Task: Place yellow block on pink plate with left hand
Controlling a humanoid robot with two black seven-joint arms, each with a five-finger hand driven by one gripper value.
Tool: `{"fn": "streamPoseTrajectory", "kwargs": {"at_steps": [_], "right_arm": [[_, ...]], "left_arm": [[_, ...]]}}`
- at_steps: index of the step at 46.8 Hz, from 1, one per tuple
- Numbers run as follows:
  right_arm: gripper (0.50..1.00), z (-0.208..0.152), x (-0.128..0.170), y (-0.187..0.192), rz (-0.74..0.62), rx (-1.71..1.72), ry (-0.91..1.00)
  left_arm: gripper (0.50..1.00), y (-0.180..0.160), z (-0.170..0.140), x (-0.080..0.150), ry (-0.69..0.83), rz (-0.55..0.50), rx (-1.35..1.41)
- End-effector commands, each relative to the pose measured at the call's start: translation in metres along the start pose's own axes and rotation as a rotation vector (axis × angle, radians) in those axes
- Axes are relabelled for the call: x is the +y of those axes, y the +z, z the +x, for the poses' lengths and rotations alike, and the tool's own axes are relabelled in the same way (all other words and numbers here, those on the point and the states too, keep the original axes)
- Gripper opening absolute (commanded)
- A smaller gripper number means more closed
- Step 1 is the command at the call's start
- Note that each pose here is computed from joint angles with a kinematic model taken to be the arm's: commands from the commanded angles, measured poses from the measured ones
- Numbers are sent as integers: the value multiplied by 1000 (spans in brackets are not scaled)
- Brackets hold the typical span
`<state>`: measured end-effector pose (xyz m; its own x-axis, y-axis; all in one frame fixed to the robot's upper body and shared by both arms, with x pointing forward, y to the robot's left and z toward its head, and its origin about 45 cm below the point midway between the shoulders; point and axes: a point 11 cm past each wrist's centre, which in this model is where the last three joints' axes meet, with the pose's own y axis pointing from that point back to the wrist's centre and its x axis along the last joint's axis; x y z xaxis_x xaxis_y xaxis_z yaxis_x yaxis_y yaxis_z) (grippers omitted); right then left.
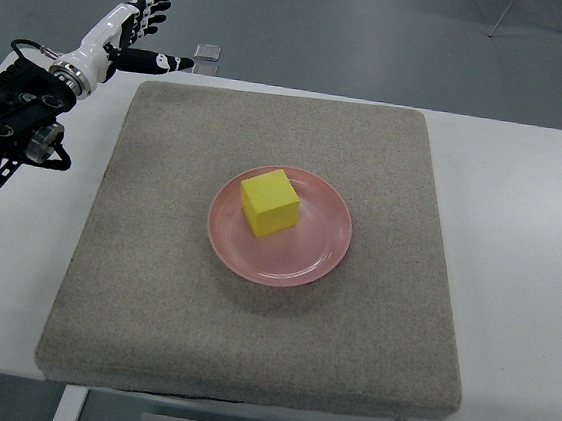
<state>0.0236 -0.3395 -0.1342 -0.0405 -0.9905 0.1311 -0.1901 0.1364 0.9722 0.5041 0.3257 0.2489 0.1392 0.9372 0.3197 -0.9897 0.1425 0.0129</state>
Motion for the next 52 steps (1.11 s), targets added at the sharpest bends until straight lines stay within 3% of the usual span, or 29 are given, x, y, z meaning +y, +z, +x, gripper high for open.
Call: {"fn": "streamPoseTrajectory", "kwargs": {"at_steps": [1,21,30,37,52], "right_arm": [[924,0,0,0,0,0,0],[924,0,0,0,0,-2,0],[924,0,0,0,0,0,0],[924,0,0,0,0,-2,0],[924,0,0,0,0,0,0]], "left_arm": [[975,-4,4,0,46,15,60],[964,-16,6,-2,163,57,332],[943,-27,-5,-6,168,161,366],[943,-23,-6,-7,176,135,498],[945,2,15,-11,152,-28,722]]}}
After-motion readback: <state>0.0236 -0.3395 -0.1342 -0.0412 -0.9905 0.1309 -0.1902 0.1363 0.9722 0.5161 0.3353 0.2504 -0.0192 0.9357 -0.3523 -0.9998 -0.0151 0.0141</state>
